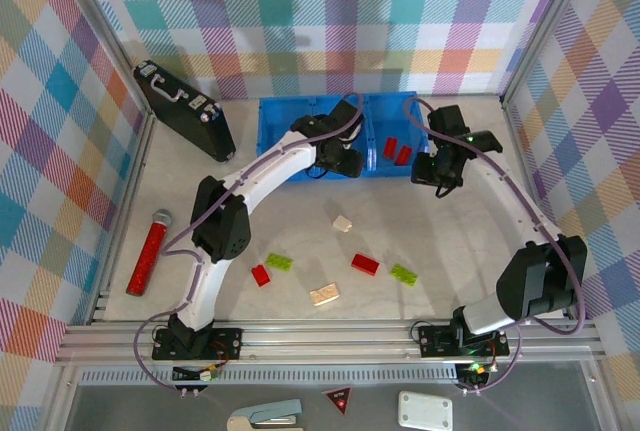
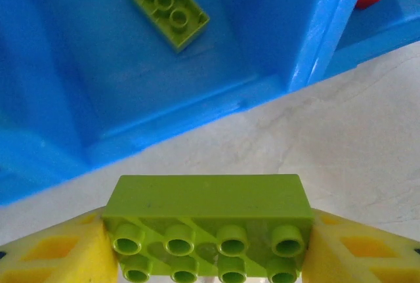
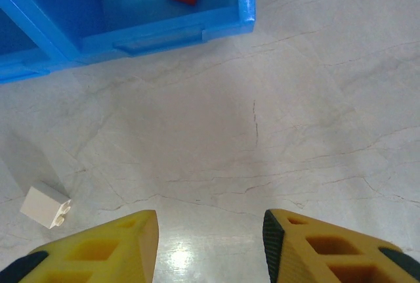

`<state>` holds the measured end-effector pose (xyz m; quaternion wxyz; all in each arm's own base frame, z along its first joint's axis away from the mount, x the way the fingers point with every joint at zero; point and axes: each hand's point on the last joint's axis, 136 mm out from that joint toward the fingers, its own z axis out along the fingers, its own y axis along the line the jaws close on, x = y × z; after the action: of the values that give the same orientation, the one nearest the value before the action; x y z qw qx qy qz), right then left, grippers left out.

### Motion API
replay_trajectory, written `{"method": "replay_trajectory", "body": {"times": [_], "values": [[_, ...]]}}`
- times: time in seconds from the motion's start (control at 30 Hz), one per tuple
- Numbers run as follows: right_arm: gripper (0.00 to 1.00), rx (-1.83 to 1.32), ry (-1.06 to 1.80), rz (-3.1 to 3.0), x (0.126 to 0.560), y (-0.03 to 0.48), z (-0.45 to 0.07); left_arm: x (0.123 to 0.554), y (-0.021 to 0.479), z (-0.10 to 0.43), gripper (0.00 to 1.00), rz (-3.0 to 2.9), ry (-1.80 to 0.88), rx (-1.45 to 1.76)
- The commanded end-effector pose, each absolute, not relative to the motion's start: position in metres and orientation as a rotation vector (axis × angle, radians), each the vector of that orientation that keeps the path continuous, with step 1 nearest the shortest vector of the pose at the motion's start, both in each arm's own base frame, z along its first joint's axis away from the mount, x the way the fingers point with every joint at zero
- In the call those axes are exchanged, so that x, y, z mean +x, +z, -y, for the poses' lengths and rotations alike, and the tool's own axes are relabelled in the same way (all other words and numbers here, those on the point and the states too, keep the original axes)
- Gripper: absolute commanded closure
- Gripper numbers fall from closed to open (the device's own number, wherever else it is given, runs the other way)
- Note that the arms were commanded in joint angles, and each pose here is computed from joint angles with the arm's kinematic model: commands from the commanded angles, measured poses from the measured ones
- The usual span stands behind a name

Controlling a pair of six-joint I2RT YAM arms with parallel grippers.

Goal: Sort the legos into containers by color
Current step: Place the lego in the container.

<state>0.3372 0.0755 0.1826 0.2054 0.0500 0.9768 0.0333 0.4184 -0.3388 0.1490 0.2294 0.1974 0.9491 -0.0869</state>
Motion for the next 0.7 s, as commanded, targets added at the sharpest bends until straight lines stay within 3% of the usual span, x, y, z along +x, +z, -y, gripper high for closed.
{"method": "replay_trajectory", "body": {"times": [0.0, 0.27, 0.67], "values": [[0.52, 0.155, 0.078, -2.737, 0.328, 0.183, -0.073, 0.427, 0.157, 0.336, 0.38, -2.508, -0.151, 0.859], [0.52, 0.153, 0.081, -2.744, 0.327, 0.180, -0.073, 0.458, 0.146, 0.320, 0.37, -2.338, 0.157, 1.171], [0.53, 0.146, 0.079, -2.763, 0.329, 0.174, -0.075, 0.493, 0.123, 0.315, 0.36, -2.265, 0.356, 1.294]]}}
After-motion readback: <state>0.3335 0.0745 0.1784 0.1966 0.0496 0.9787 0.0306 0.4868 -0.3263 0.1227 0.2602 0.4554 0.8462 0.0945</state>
